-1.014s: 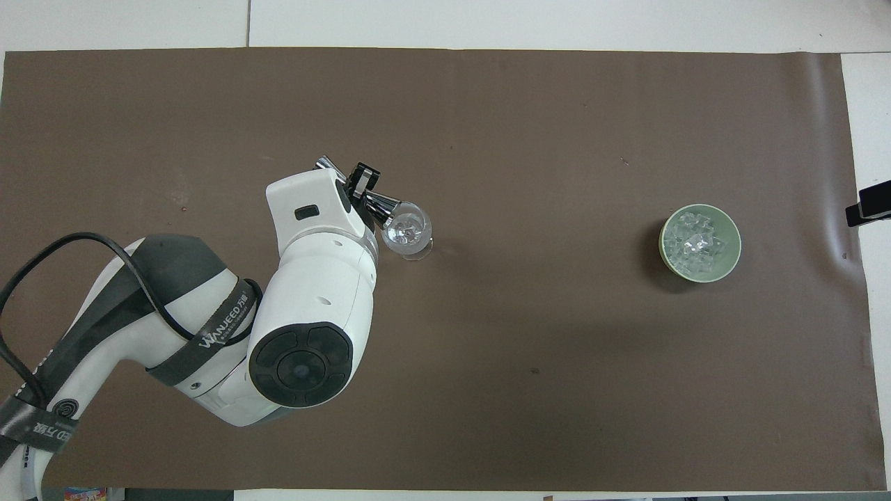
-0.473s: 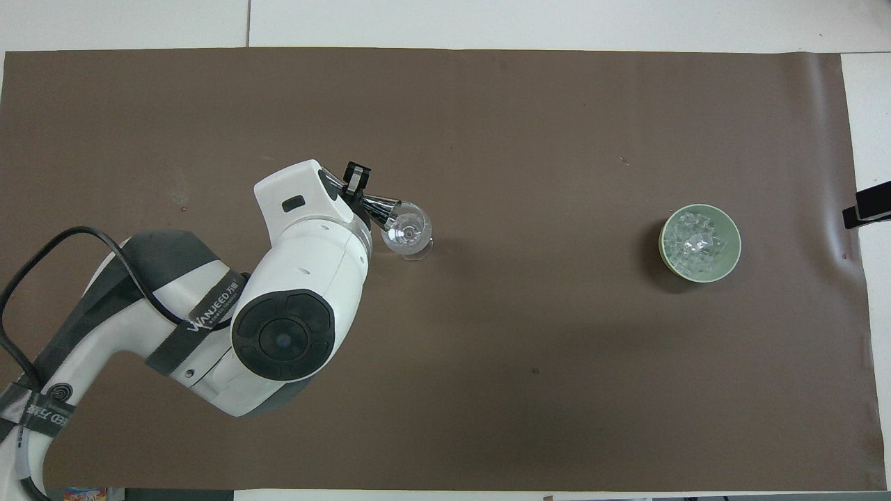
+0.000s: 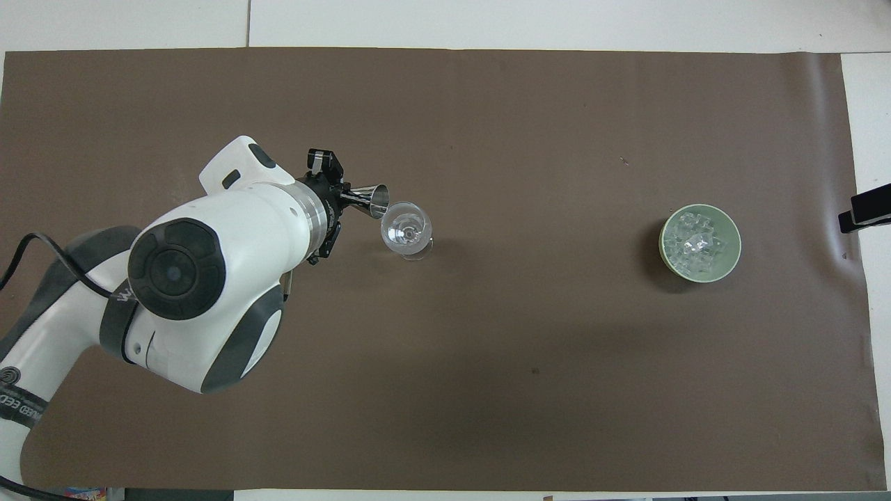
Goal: Pour wine and add ice with both arms
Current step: 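Carry the jigger back with the left gripper while the right gripper reaches the cup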
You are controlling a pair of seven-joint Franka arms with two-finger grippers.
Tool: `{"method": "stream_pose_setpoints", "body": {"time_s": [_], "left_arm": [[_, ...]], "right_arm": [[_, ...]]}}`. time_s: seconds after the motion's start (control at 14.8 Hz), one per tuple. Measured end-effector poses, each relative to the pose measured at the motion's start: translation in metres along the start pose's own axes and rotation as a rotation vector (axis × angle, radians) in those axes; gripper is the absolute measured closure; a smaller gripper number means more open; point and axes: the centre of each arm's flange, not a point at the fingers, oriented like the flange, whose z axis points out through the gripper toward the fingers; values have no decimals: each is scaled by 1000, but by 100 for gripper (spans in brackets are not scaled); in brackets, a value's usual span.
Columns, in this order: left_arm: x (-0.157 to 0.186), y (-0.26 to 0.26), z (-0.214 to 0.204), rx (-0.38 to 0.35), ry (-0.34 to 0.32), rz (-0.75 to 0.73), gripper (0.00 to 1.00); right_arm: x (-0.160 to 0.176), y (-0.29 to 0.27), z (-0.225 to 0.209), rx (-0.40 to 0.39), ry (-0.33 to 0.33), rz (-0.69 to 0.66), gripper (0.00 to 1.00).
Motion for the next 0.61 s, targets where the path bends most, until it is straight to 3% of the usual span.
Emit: {"method": "stream_pose_setpoints", "body": {"time_s": [0.34,0.61], "left_arm": [[79,20,0,21,-208,-176,79],[140,22,10,6,-334,-275,79]], "right_arm": [[5,-35,30,-2,96,-69,0],[4,-66,66,-6,139,-189,0]]}}
